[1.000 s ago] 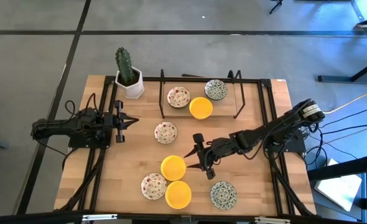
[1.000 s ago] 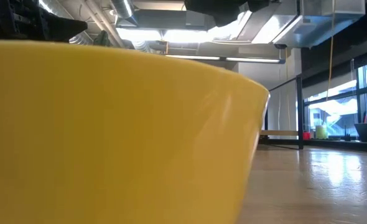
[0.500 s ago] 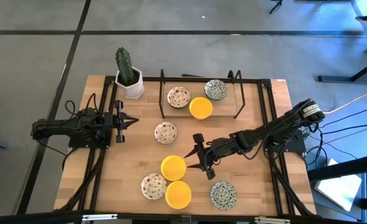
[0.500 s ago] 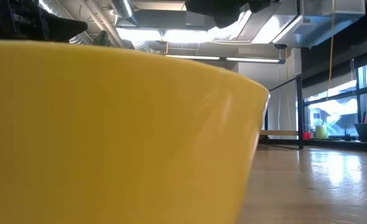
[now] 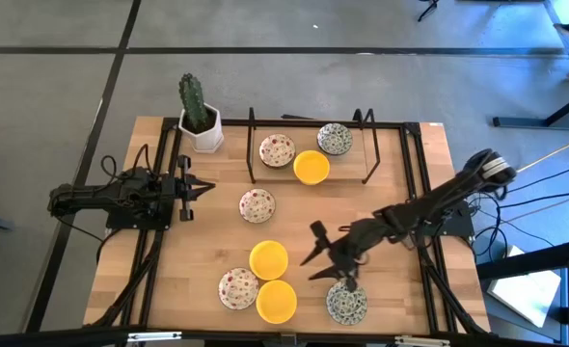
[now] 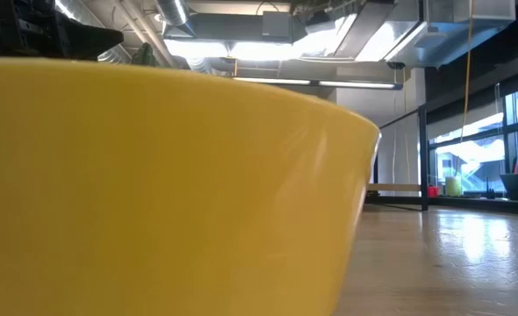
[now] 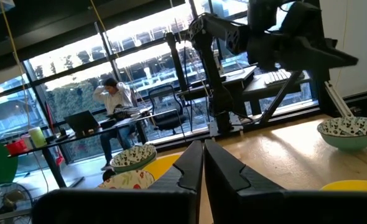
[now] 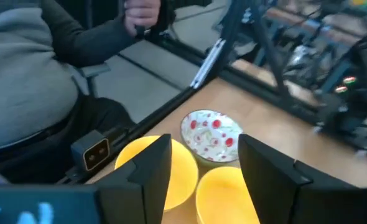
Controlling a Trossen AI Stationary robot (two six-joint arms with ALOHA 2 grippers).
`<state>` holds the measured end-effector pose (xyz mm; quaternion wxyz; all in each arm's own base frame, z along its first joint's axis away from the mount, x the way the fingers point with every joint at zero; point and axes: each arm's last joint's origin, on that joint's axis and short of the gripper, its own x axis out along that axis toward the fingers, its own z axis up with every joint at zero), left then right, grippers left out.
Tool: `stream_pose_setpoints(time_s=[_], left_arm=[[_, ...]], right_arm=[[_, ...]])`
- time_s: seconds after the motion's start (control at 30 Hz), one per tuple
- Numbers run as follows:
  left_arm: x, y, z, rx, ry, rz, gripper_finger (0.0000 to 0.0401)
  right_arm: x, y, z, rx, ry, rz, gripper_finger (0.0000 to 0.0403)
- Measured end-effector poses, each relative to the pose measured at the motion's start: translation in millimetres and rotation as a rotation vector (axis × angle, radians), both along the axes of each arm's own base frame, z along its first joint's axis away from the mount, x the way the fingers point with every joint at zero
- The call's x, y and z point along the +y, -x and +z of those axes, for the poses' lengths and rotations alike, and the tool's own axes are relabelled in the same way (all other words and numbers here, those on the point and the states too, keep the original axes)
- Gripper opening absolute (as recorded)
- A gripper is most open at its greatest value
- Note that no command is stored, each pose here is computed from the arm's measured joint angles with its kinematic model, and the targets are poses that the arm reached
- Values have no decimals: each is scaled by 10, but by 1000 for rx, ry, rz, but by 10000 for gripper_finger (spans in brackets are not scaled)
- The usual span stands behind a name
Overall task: Pick & Place Mini bowls
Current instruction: Stack the yellow bowl on the yellow bowls on the shelf
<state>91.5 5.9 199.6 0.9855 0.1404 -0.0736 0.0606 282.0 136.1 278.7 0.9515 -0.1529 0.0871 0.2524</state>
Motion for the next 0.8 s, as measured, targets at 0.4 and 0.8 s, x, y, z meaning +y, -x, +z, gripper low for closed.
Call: stream_pose_setpoints(time_s=[0.4, 0.8], left_arm=[[0, 0, 0, -1, 8, -1, 7], [1, 0, 0, -1, 9, 1, 5]], right_arm=[[-232, 873, -226, -285, -131, -173, 124], [-312, 991, -309, -353, -175, -217, 79]])
